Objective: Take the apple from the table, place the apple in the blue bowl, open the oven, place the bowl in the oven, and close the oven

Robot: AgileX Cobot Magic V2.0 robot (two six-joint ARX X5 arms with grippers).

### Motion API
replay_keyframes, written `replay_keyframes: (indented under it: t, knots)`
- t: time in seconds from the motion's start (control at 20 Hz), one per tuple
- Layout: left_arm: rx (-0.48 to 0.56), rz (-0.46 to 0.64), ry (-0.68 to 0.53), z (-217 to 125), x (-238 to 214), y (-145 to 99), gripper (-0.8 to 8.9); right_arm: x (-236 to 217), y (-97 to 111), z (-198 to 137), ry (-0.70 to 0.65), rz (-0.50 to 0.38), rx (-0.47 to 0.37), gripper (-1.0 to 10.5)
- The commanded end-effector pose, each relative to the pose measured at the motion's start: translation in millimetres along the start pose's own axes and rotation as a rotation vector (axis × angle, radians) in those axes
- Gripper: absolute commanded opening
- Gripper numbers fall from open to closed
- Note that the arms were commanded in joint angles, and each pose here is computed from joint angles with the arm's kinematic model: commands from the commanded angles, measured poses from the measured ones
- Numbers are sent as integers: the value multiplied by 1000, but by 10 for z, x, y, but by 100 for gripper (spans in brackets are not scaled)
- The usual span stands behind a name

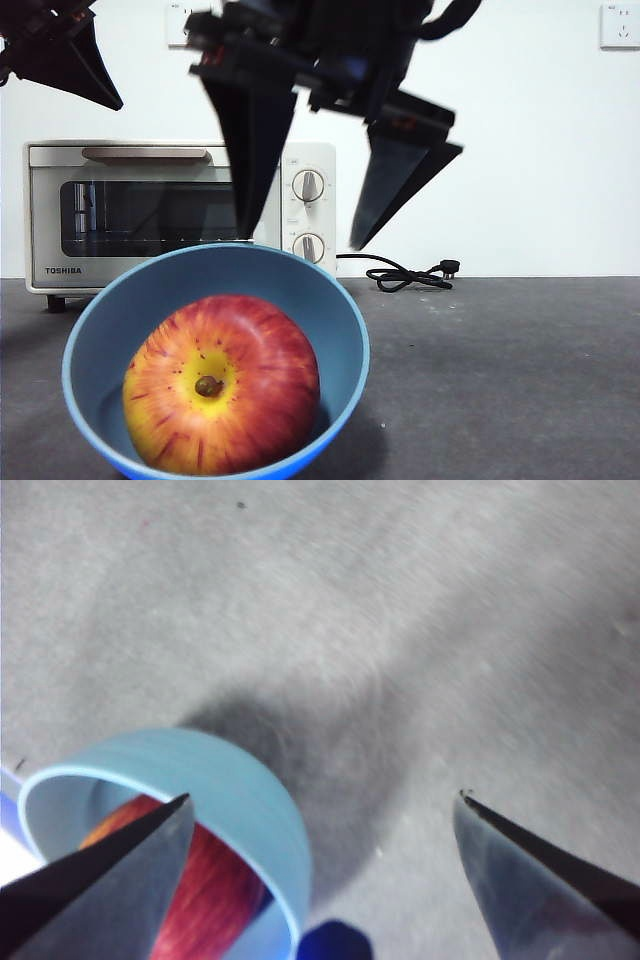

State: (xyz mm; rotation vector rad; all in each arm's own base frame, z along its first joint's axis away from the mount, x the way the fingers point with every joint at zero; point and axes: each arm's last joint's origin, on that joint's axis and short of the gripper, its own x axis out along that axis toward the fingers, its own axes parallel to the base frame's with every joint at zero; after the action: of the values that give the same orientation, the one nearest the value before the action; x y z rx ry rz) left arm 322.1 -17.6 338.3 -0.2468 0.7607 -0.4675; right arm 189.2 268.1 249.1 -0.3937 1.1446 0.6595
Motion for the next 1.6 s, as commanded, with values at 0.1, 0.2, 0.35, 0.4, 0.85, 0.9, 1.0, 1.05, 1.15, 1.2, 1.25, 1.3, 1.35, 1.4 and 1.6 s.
replay_keyframes:
  t: [0.1, 0.2, 0.35, 0.4, 0.85, 0.9, 1.0, 1.05, 1.15, 1.2, 1.25, 1.3, 1.35, 1.4, 1.6]
  knots:
    - [1, -5, 9, -5, 26, 2, -5, 114, 4, -11, 30, -4, -34, 438]
    - [1, -6, 8, -3, 26, 2, -5, 145, 2, -3, 31, -11, -38, 438]
    - [2, -5, 7, -2, 26, 2, -5, 201, -37, 31, 22, -12, -23, 438]
    - [2, -5, 7, -2, 26, 2, -5, 206, -60, 40, 18, -15, -16, 438]
    - [14, -3, -15, 20, 25, 3, -5, 212, -198, 79, 6, -23, 26, 437]
    - [15, -3, -17, 23, 26, 2, -5, 211, -199, 72, 13, -24, 24, 437]
    - [15, 16, -29, 34, 27, 9, -5, 210, -202, 58, 28, -27, 25, 410]
    - [7, 26, -41, 47, 31, 13, -6, 204, -203, 52, 32, -29, 27, 295]
    - [-4, 26, -65, 72, 30, 11, -5, 162, -293, 44, 42, -36, 51, -18]
    - [-1, 26, -71, 78, 33, 13, -5, 156, -336, 40, 50, -42, 63, -9]
    - [1, 26, -74, 84, 45, 20, -5, 139, -392, 34, 58, -48, 78, -8]
    - [-2, 26, -73, 87, 81, 39, -6, 116, -455, 30, 62, -55, 93, -8]
    - [-13, 26, -66, 84, 125, 63, -5, 88, -512, 28, 60, -58, 104, -8]
    - [-35, 27, -53, 79, 202, 106, -5, 47, -559, 24, 54, -61, 113, -8]
    - [-119, 6, 10, 47, 521, 276, -5, -161, -714, -22, 32, -66, 153, -8]
